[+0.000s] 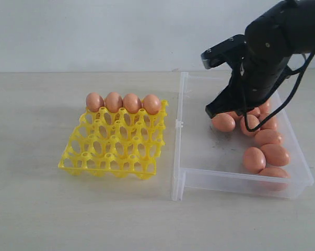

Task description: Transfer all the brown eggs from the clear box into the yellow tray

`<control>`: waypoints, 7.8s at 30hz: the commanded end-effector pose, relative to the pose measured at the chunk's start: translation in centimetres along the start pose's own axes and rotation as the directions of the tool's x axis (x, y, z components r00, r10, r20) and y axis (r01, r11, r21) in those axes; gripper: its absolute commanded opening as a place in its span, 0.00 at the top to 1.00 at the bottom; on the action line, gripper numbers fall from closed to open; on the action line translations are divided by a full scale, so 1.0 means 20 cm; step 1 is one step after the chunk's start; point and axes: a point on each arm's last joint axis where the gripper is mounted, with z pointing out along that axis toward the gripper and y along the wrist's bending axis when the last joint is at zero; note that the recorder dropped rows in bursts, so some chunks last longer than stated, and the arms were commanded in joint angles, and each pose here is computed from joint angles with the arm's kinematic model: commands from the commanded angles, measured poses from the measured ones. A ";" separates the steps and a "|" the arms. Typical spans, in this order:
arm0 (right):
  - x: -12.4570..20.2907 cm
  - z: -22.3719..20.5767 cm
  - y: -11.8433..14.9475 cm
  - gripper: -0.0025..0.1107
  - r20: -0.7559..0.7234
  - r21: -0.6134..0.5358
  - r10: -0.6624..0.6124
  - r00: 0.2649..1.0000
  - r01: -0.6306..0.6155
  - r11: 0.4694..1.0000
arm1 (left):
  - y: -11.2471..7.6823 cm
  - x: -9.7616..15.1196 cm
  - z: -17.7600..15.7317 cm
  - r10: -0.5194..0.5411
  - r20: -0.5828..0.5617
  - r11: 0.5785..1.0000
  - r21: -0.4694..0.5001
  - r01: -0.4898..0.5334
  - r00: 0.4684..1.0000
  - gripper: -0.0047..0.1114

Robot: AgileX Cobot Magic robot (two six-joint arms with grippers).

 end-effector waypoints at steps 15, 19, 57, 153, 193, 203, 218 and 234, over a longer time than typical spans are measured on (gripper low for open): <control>-0.07 0.14 -0.11 0.98 0.135 -0.075 -0.137 0.981 0.148 0.986 | 0.00 0.00 0.00 0.003 0.004 1.000 0.004 -0.003 1.000 0.93; -0.10 0.18 -0.11 0.98 0.101 -0.089 -0.128 0.987 0.137 0.987 | 0.00 0.00 0.00 0.003 0.004 1.000 0.004 -0.003 1.000 0.93; -0.10 0.18 -0.09 0.98 0.055 -0.138 -0.070 0.996 0.077 0.987 | 0.00 0.00 0.00 0.003 0.004 1.000 0.004 -0.003 1.000 0.93; -0.10 0.18 -0.16 0.98 0.174 -0.273 -0.134 0.975 0.179 0.945 | 0.00 0.00 0.00 0.003 0.004 1.000 0.004 -0.003 1.000 0.93; -0.08 0.43 -0.06 0.51 0.167 -0.192 -0.338 0.926 0.366 0.910 | 0.00 0.00 0.00 0.003 0.004 1.000 0.004 -0.003 1.000 0.93; -0.06 0.49 -0.04 0.56 0.146 -0.202 -0.333 0.931 0.358 0.912 | 0.00 0.00 0.00 0.003 0.004 1.000 0.004 -0.003 1.000 0.93; -0.18 0.36 -0.09 0.98 0.277 -0.174 -0.060 0.959 0.111 0.978 | 0.00 0.00 0.00 0.003 0.004 1.000 0.004 -0.003 1.000 0.93; -0.39 -0.12 0.43 0.98 0.650 -0.384 0.029 0.759 0.296 0.875 | 0.00 0.00 0.00 0.003 0.004 1.000 0.004 -0.003 1.000 0.93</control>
